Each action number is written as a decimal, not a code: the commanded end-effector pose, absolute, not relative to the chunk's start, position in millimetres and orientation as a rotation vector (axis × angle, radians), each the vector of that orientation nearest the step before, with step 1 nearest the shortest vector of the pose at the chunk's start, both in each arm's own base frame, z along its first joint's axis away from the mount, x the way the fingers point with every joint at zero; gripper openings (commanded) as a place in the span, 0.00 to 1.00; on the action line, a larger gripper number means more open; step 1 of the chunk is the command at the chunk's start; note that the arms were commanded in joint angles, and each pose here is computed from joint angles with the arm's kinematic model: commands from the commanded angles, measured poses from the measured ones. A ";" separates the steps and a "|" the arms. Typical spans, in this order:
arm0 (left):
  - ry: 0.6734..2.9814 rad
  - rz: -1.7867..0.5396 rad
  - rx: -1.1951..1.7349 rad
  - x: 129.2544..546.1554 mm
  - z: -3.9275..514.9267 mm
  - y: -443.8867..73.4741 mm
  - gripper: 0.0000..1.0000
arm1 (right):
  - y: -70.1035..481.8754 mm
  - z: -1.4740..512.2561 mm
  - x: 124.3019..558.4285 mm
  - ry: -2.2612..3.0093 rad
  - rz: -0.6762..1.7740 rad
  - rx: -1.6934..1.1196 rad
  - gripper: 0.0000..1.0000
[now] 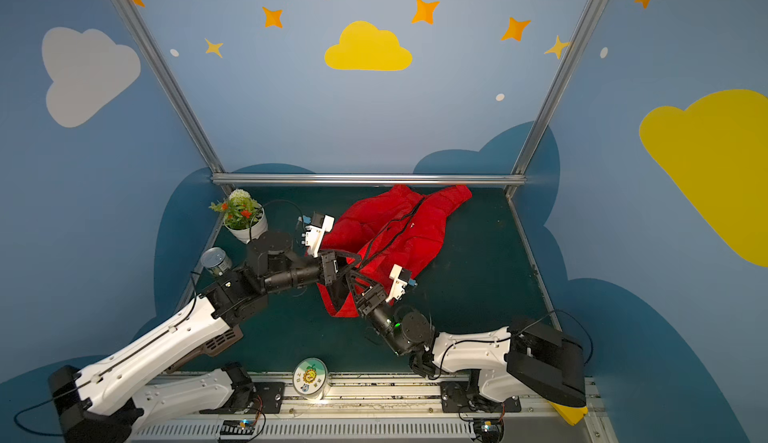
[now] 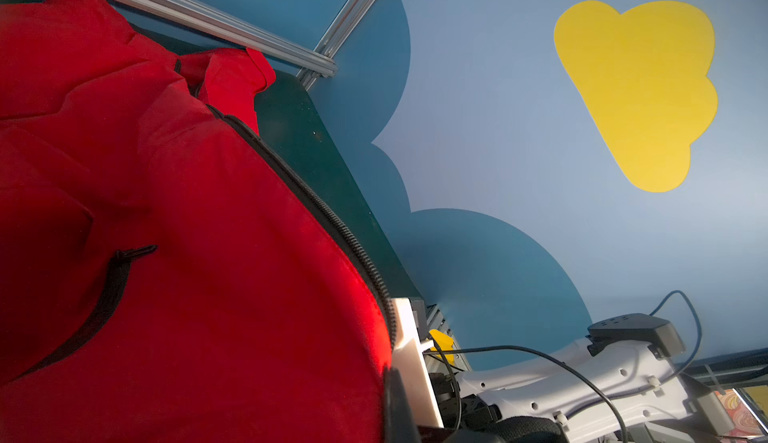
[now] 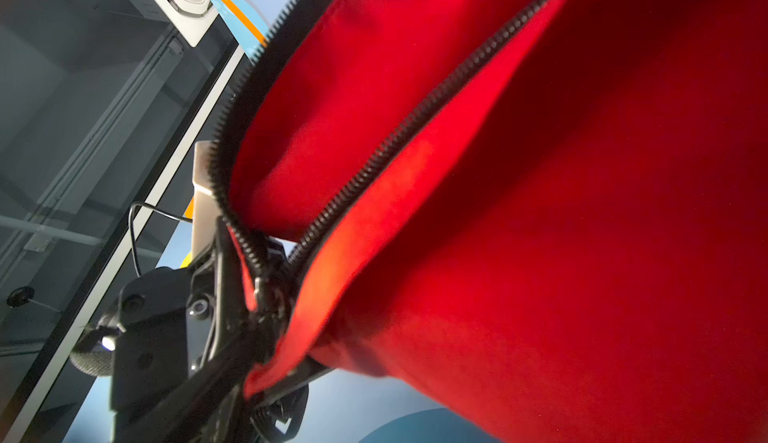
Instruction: Zip up the jacket
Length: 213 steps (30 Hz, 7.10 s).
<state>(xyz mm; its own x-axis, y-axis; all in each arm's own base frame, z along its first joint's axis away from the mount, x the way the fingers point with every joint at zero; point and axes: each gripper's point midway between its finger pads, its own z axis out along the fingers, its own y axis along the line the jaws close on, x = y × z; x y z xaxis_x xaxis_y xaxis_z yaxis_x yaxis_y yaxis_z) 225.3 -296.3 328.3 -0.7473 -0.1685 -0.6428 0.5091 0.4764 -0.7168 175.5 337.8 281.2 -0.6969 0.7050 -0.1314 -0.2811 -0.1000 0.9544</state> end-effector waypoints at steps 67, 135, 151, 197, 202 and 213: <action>2.117 -1.290 0.218 213.4 308.0 -278.3 0.03 | 304.0 301.0 183.4 1.343 1.878 0.585 0.00; 2.267 -1.379 0.148 194.1 271.2 -248.2 0.03 | 202.2 238.3 184.1 1.988 0.769 0.045 0.83; 2.213 -1.388 0.072 194.6 274.9 -234.3 0.03 | 341.5 295.8 133.4 1.423 0.212 -0.884 0.83; 2.183 -1.423 0.052 198.4 279.4 -237.6 0.03 | 351.2 276.7 150.8 1.622 0.358 -0.708 0.34; 2.186 -1.419 0.048 199.2 279.5 -237.5 0.03 | 347.2 275.6 153.0 1.635 0.370 -0.692 0.20; 2.215 -1.384 0.054 199.1 272.8 -235.7 0.03 | 337.6 271.2 159.5 1.682 0.356 -0.656 0.00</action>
